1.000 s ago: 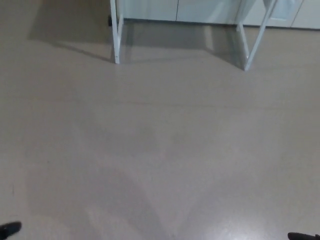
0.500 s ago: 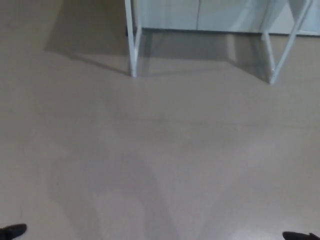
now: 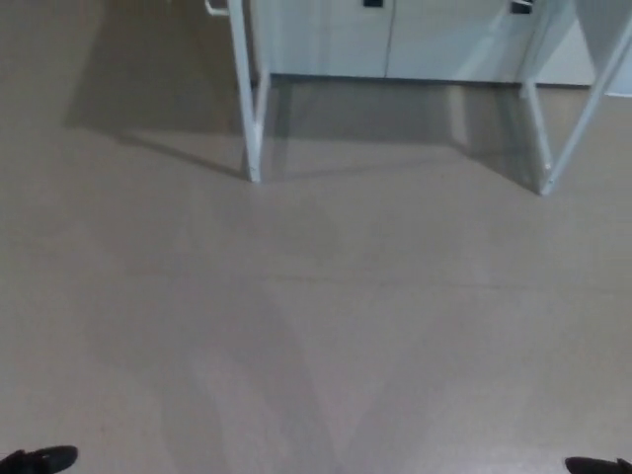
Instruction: The robot walks towards a file tray kept in the middle of a desk and uses its right hand to grab a tray and pulls it out towards itself
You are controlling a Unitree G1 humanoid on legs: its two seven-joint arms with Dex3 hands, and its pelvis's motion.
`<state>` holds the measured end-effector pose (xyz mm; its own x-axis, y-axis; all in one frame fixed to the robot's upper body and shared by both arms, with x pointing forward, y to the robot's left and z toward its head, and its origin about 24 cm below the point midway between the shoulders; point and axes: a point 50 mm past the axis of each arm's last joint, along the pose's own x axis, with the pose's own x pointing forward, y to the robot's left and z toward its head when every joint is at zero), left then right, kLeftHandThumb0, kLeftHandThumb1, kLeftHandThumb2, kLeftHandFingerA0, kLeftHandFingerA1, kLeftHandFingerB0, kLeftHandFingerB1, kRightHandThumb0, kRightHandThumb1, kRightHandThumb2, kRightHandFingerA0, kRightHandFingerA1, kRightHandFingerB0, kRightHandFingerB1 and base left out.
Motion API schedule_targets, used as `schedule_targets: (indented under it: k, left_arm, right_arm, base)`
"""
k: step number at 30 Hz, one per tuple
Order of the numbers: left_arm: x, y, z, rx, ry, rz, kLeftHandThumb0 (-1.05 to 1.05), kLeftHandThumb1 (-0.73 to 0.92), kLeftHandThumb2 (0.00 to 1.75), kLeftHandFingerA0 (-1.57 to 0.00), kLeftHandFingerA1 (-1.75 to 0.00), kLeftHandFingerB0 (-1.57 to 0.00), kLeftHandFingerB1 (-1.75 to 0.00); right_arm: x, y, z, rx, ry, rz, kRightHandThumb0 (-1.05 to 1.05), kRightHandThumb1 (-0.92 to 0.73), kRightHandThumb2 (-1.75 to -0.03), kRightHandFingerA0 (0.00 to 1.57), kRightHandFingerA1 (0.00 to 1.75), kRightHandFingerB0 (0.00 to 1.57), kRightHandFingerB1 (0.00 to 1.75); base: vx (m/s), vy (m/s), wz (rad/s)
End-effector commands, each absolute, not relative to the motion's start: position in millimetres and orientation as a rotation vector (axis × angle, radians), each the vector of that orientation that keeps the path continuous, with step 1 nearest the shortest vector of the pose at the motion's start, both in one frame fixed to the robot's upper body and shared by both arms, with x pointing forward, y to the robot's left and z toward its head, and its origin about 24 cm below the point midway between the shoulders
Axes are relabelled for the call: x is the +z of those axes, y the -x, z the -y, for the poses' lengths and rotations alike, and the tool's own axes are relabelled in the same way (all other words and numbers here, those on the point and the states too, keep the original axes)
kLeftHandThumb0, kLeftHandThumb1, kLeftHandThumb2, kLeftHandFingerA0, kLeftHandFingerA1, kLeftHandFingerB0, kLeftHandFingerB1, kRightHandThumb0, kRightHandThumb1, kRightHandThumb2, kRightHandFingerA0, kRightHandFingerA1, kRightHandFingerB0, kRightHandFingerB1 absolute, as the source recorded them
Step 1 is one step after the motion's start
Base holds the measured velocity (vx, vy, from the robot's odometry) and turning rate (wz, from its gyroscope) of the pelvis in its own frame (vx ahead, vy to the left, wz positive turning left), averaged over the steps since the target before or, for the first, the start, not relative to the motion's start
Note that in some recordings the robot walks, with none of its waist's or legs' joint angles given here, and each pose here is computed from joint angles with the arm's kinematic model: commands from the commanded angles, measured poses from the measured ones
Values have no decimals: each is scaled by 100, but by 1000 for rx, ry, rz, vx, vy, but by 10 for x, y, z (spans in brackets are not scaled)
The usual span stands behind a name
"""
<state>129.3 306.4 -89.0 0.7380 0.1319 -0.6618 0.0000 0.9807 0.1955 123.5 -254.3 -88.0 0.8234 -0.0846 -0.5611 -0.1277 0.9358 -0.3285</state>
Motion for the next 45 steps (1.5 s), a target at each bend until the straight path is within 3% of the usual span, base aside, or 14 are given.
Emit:
schedule_targets:
  k: [1,3,14,24,25,26,27,36,45]
  left_arm:
    - [-904,-1243,-2986,62,-200,-714,-40,23,87,-42,-74,-33,-64]
    - [-942,-1227,-2938,61,-209,-718,-48,22,87,-42,-76,-33,-66]
    - [-1010,-1113,-2750,43,-254,-699,-43,24,90,-40,-76,-31,-67]
    - [-1023,-970,-2956,10,-369,-756,-47,24,88,-43,-75,-32,-66]
    - [-1017,-976,-2962,5,-394,-751,-52,24,86,-45,-77,-33,-67]
    - [-1020,-981,-2972,0,-401,-751,-53,30,71,-40,-85,-31,-69]
    - [-1024,-982,-2976,1,-404,-756,-54,23,84,-45,-77,-31,-67]
    - [-1044,-958,-2986,7,-371,-757,-50,22,85,-41,-76,-30,-66]
    - [-1034,-971,-2978,-5,-376,-752,-47,22,84,-42,-76,-30,-65]
  right_arm:
    - [-853,-1186,2572,24,399,-593,-23,-47,-54,63,61,41,50]
    - [-870,-1163,2576,29,405,-599,-25,-46,-55,64,62,41,52]
    - [-907,-1056,2547,51,401,-615,-26,-48,-54,63,62,41,50]
    - [-900,-976,2530,58,410,-619,-24,-49,-54,65,62,42,51]
    - [-895,-971,2524,65,414,-620,-23,-50,-54,63,61,41,51]
    - [-894,-970,2520,68,418,-619,-21,-50,-54,64,61,41,51]
    - [-896,-970,2519,69,419,-618,-21,-50,-54,64,61,42,51]
    - [-914,-969,2494,97,433,-624,-20,-51,-54,66,61,41,51]
    - [-923,-985,2449,140,472,-624,-21,-51,-54,67,60,43,51]
  base:
    - [257,141,13]
    - [191,107,1]
    - [227,-106,10]
    - [230,-133,2]
    - [163,27,-8]
    - [174,67,-4]
    - [267,92,-2]
    - [167,28,3]
    - [208,-243,13]
